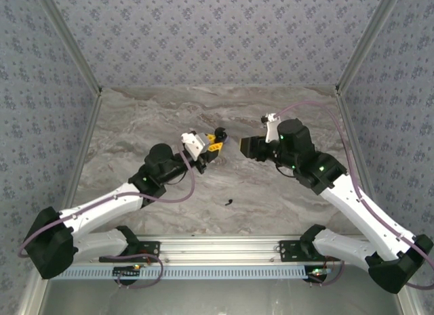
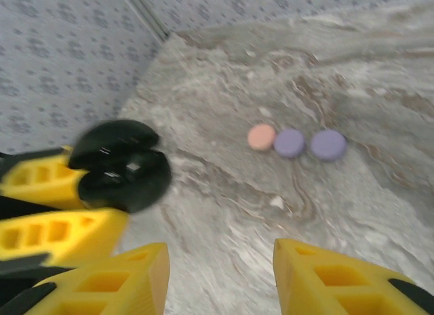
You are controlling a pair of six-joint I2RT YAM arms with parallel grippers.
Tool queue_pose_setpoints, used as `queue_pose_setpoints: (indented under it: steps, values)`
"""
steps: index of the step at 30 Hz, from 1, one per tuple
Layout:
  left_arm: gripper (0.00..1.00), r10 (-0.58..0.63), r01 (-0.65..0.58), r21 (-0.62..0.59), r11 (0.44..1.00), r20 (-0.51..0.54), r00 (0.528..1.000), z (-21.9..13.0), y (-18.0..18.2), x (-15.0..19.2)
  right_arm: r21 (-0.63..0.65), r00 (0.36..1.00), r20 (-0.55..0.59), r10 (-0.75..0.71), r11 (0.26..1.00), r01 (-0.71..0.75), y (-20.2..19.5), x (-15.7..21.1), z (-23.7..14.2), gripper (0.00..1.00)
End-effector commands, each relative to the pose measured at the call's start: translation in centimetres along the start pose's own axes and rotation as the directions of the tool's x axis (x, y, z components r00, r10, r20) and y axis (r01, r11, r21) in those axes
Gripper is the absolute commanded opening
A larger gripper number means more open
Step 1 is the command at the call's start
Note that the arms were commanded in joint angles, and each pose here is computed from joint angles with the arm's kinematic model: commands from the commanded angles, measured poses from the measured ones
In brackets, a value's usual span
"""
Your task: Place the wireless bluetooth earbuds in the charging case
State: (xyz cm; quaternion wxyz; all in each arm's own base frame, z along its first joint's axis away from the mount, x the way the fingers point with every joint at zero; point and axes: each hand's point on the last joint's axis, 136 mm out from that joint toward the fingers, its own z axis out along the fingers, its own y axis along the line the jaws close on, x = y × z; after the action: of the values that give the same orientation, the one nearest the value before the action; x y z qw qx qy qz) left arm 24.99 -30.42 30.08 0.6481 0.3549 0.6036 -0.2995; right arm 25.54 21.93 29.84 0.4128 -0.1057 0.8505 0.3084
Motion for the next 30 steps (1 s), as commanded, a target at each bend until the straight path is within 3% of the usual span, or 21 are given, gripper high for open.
queue_pose_setpoints:
  steps: [1,6,13,24,30]
  values:
    - [0.00,0.019,-0.013,-0.095,0.995,0.063,0.998,-1.3,1.4,-2.2,0.120,0.983,-0.181,0.021,0.993,0.001,-2.9,5.9,1.4,0.46]
    - [0.00,0.038,-0.028,-0.161,0.987,0.059,0.998,-2.7,2.4,-2.3,0.160,0.920,-0.383,0.090,0.987,-0.030,-3.3,13.6,4.6,0.45]
    - [0.00,0.067,-0.054,-0.224,0.973,0.051,0.996,-4.3,3.3,-2.8,0.182,0.797,-0.601,0.060,0.981,0.063,-2.4,20.8,8.1,0.45]
    - [0.00,0.069,-0.054,-0.232,0.971,0.058,0.996,-4.9,3.4,-3.2,0.189,0.676,-0.736,0.042,0.971,0.146,-3.0,24.3,10.3,0.42]
    - [0.00,0.068,-0.053,-0.229,0.972,0.057,0.996,-4.8,3.4,-3.1,0.227,0.659,-0.751,0.034,0.951,0.210,-4.4,24.6,10.3,0.39]
